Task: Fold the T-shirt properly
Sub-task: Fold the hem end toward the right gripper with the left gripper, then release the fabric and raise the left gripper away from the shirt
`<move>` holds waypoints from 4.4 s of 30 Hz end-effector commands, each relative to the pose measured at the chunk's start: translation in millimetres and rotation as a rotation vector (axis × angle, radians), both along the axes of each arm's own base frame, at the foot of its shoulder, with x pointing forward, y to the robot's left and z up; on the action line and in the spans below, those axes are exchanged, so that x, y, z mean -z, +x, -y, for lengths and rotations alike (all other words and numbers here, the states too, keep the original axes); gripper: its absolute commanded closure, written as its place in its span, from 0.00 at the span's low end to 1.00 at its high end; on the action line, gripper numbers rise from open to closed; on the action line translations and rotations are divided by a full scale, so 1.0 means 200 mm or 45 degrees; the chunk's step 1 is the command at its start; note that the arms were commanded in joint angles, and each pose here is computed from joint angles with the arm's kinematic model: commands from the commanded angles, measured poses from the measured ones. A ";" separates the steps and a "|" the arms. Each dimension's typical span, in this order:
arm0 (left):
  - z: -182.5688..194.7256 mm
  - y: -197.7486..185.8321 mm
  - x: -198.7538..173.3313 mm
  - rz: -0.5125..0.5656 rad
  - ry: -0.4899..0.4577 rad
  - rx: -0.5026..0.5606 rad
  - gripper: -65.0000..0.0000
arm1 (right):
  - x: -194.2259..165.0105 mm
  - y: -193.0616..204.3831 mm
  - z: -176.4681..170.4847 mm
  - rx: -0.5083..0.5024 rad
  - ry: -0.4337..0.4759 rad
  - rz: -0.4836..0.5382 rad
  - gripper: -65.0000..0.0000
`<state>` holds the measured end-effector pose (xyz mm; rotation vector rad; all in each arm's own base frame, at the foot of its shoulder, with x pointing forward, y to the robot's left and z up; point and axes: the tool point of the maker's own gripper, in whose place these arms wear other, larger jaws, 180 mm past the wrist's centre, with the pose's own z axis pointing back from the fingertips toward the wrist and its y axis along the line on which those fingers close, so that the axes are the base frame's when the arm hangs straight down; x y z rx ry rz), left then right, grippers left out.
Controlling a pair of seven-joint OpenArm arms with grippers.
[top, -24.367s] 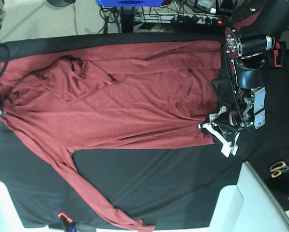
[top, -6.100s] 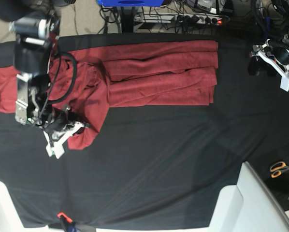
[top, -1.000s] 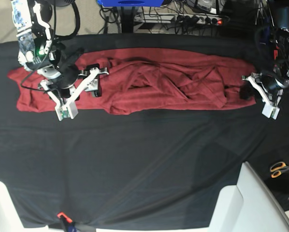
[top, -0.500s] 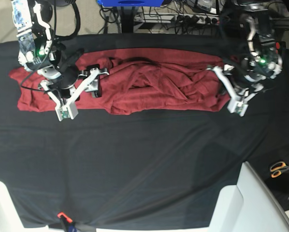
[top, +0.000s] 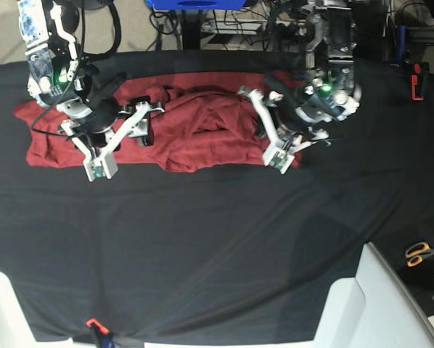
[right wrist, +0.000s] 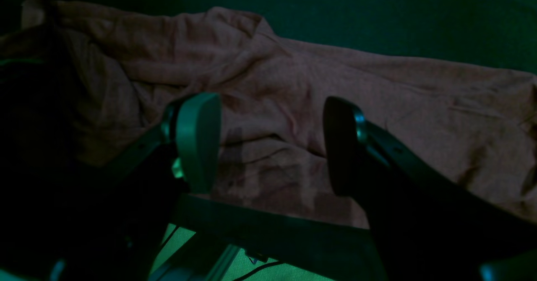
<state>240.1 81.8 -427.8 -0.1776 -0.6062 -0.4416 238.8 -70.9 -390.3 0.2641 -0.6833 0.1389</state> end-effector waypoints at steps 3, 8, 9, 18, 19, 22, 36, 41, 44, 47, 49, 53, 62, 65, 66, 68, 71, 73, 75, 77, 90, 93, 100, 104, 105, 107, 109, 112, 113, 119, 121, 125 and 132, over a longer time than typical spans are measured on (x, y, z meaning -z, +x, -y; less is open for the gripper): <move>0.10 0.05 -0.06 0.053 -0.064 0.001 1.00 | -0.05 0.03 -0.01 -0.002 0.011 0.050 0.44; 0.20 0.09 -0.07 0.053 -0.128 -0.012 1.00 | -0.04 0.03 -0.01 -0.004 0.011 0.046 0.44; 0.22 0.09 -0.05 0.040 -0.137 -0.007 1.00 | -0.04 0.03 -0.01 -0.004 0.011 0.044 0.44; 0.34 0.12 -0.02 -0.011 -0.258 -0.022 1.00 | -0.03 0.00 -0.01 -0.004 0.011 0.030 0.44; 0.34 0.13 -0.02 -0.010 -0.275 -0.028 1.00 | -0.03 0.00 -0.01 -0.004 0.011 0.030 0.44; 0.35 0.17 -0.05 0.000 -0.300 -0.086 1.00 | -0.03 0.00 -0.01 -0.004 0.011 0.030 0.44; 0.40 0.18 -0.02 -0.067 -0.427 -0.161 1.00 | -0.03 0.00 -0.01 -0.003 0.013 0.030 0.44; 0.48 0.17 -0.01 -0.088 -0.431 -0.096 1.00 | -0.03 0.00 -0.01 -0.003 0.013 0.030 0.44; 0.53 0.15 0.04 -0.131 -0.423 -0.098 1.00 | -0.03 0.00 -0.01 -0.003 0.013 0.030 0.44; 0.53 0.16 0.04 -0.140 -0.422 -0.122 1.00 | -0.03 0.00 -0.01 -0.003 0.013 0.030 0.44; 0.53 0.17 0.04 -0.136 -0.425 -0.121 1.00 | -0.02 0.00 -0.01 -0.003 0.013 0.029 0.44; 0.55 0.19 0.02 -0.125 -0.431 -0.117 1.00 | -0.02 0.00 -0.01 -0.003 0.013 0.029 0.44; 0.62 0.18 0.01 -0.123 -0.435 -0.055 1.00 | -0.03 0.00 -0.01 -0.003 0.013 0.030 0.44; 0.65 0.17 0.00 -0.124 -0.436 -0.036 1.00 | -0.03 0.00 -0.01 -0.003 0.013 0.030 0.44; 0.65 0.17 0.00 -0.124 -0.436 -0.036 1.00 | -0.03 0.00 -0.01 -0.002 0.015 0.031 0.44; 0.65 0.17 0.00 -0.120 -0.440 -0.036 1.00 | -0.02 0.00 -0.01 -0.002 0.015 0.029 0.44; 0.65 0.17 0.00 -0.120 -0.440 -0.036 1.00 | -0.02 0.00 -0.01 -0.002 0.015 0.029 0.44; 0.66 0.17 -0.01 -0.121 -0.441 -0.026 1.00 | -0.02 0.00 -0.01 -0.002 0.015 0.029 0.44; 0.69 0.15 -0.01 -0.122 -0.441 0.001 0.93 | -0.02 0.00 -0.01 -0.004 0.016 0.028 0.44; 0.73 0.14 -0.02 -0.122 -0.441 0.035 0.78 | -0.02 0.00 -0.01 -0.004 0.016 0.028 0.44; 0.96 0.22 -0.15 -0.060 -0.483 0.227 0.27 | -0.01 -0.03 -0.02 -0.006 0.016 0.009 0.44; 0.98 0.28 -0.30 -0.014 -0.620 0.223 0.27 | -0.01 -0.02 -0.02 -0.006 0.016 0.015 0.44; 0.59 0.39 -0.30 0.064 -0.454 0.026 0.32 | -0.01 -0.02 -0.02 -0.010 0.015 0.017 0.44; 0.20 0.36 -0.25 0.085 -0.337 -0.170 0.80 | -0.04 -0.04 -0.12 -0.215 0.031 0.060 0.44; 0.07 0.35 -0.23 0.088 -0.315 -0.249 0.97 | -0.06 -0.05 -0.19 -0.308 0.042 0.081 0.45; -0.23 0.30 -0.19 0.079 -0.256 -0.429 1.00 | -0.10 -0.04 -0.30 -0.455 0.052 0.127 0.45; -0.50 0.23 -0.15 0.070 -0.175 -0.571 1.00 | -0.13 -0.02 -0.38 -0.531 0.045 0.147 0.45; -0.82 0.08 -0.14 0.050 -0.042 -0.671 1.00 | -0.15 0.06 -0.47 -0.655 -0.012 0.149 0.45; -0.91 0.02 -0.13 0.037 0.011 -0.688 1.00 | -0.13 0.09 -0.49 -0.693 -0.045 0.132 0.45; -1.33 -0.32 -0.16 -0.019 0.179 -0.887 1.00 | 0.09 0.19 -0.57 -0.793 -0.241 -0.031 0.45; -1.38 -0.40 -0.17 -0.036 0.199 -0.871 1.00 | 0.16 0.17 -0.58 -0.795 -0.297 -0.076 0.45; -1.40 -0.47 -0.19 0.029 0.192 -0.808 1.00 | 0.25 0.13 -0.57 -0.717 -0.381 -0.138 0.45; -1.40 -0.51 -0.18 0.063 0.174 -0.837 1.00 | 0.27 0.13 -0.57 -0.703 -0.408 -0.141 0.45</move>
